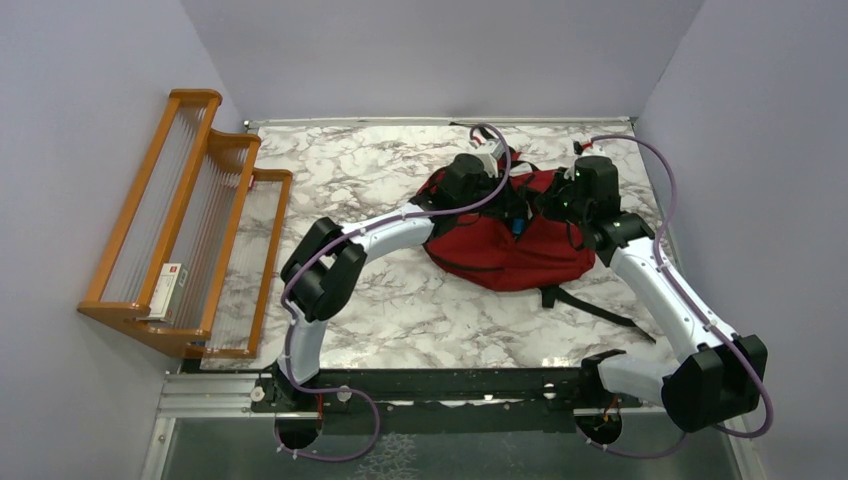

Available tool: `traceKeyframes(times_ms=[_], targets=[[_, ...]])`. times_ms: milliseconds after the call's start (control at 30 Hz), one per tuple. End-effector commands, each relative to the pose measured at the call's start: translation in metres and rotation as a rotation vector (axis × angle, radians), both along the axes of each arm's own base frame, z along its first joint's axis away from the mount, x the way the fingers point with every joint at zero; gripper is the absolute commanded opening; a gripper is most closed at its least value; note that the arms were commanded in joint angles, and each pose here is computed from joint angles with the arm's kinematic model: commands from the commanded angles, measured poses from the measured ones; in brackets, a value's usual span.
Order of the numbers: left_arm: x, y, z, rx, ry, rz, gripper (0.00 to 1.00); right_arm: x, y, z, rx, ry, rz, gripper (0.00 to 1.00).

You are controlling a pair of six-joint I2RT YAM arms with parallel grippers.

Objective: Pack the student bag
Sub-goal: Place the stationery in the student bag.

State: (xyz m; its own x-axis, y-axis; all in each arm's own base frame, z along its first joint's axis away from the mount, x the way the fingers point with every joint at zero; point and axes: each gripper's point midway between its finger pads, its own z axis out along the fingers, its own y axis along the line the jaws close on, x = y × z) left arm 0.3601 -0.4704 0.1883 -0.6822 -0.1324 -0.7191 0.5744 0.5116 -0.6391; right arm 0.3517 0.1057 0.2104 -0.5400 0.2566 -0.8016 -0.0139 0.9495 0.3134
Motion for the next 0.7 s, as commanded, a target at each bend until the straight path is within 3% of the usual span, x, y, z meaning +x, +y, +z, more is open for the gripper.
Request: traceKeyframes(times_ms=[0, 400, 567, 667], targets=[[0.004, -0.014, 0.007, -0.044, -0.011, 0.003, 0.00, 0.011, 0.009, 0.033, 0.066, -0.077, 0.015, 0.00], [-0.005, -0.036, -0.015, -0.026, 0.052, -0.091, 0.01, 0.008, 0.018, 0.031, 0.096, -0.068, 0.060, 0.01], [-0.003, -0.033, -0.020, 0.001, 0.060, -0.075, 0.29, 0.005, 0.018, 0.029, 0.096, -0.064, 0.061, 0.01], [-0.003, -0.031, -0.018, 0.008, 0.054, -0.072, 0.36, 0.004, 0.017, 0.028, 0.092, -0.063, 0.059, 0.01]])
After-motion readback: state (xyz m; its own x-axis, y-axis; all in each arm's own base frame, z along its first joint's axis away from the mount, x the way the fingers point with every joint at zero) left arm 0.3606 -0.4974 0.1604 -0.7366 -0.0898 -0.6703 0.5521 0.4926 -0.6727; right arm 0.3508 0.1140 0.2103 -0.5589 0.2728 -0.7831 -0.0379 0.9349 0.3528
